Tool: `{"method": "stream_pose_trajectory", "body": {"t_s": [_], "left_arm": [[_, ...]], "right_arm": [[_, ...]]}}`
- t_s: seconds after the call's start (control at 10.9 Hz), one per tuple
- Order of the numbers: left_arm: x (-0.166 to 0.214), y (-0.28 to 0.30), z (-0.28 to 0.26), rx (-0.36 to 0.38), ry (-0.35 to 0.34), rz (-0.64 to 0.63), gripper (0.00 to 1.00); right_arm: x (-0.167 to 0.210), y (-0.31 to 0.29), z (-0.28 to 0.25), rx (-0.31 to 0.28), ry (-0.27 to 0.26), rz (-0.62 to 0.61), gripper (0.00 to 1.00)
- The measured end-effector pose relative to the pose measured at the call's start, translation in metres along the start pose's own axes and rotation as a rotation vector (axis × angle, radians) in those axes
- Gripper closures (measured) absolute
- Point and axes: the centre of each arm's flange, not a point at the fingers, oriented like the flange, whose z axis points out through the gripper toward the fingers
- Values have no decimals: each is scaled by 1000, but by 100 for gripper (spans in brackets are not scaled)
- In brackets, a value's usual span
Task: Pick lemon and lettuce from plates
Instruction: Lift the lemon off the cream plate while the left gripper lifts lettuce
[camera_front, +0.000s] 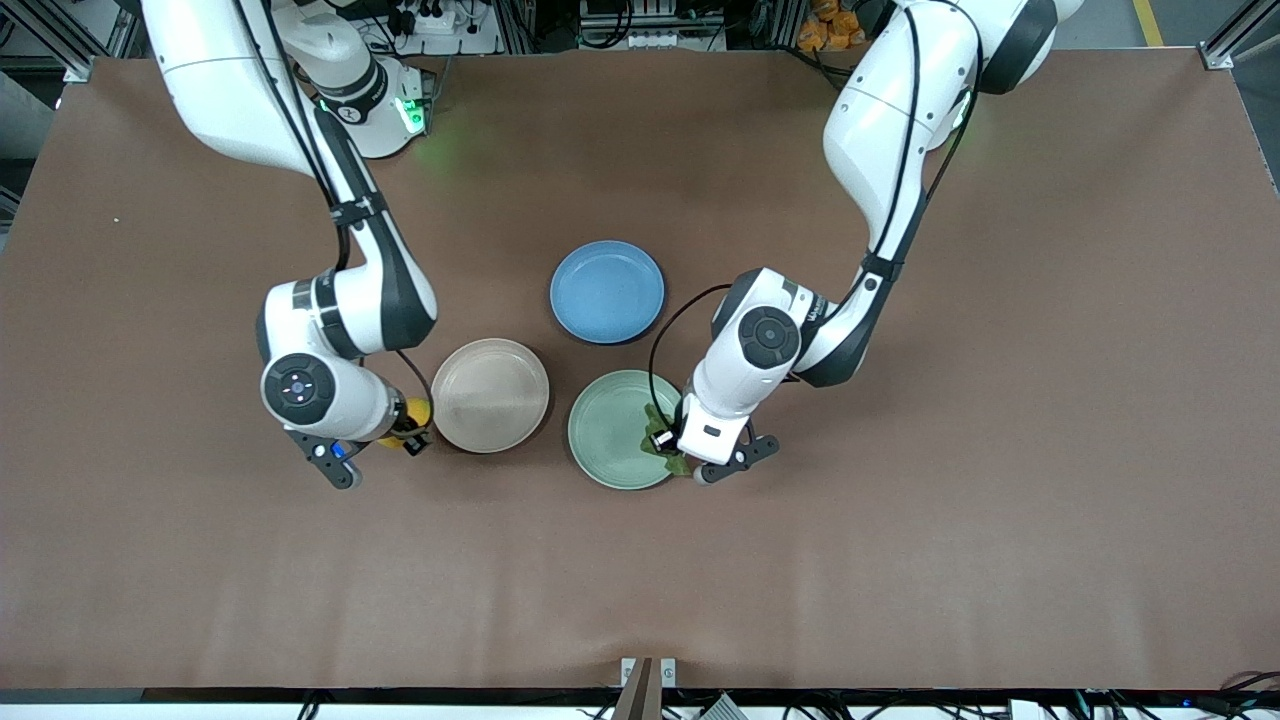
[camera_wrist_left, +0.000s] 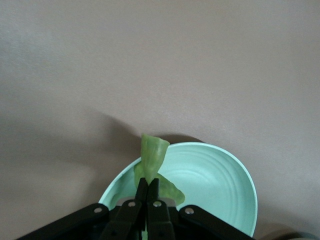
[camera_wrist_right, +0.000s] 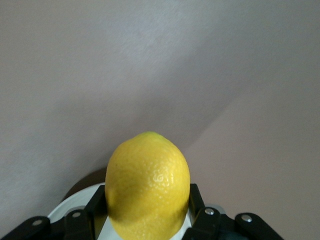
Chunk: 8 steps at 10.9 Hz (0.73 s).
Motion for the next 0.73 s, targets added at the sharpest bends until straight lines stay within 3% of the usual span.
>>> {"method": "stream_pose_trajectory", "body": {"t_s": [0.27, 0.73], "left_arm": [[4, -4, -11, 53, -27, 0, 98], [29, -21, -47, 157, -65, 32, 98]], "right_arm": [[57, 44, -2, -29, -35, -123, 32], [145, 129, -8, -8, -84, -321, 32]]}}
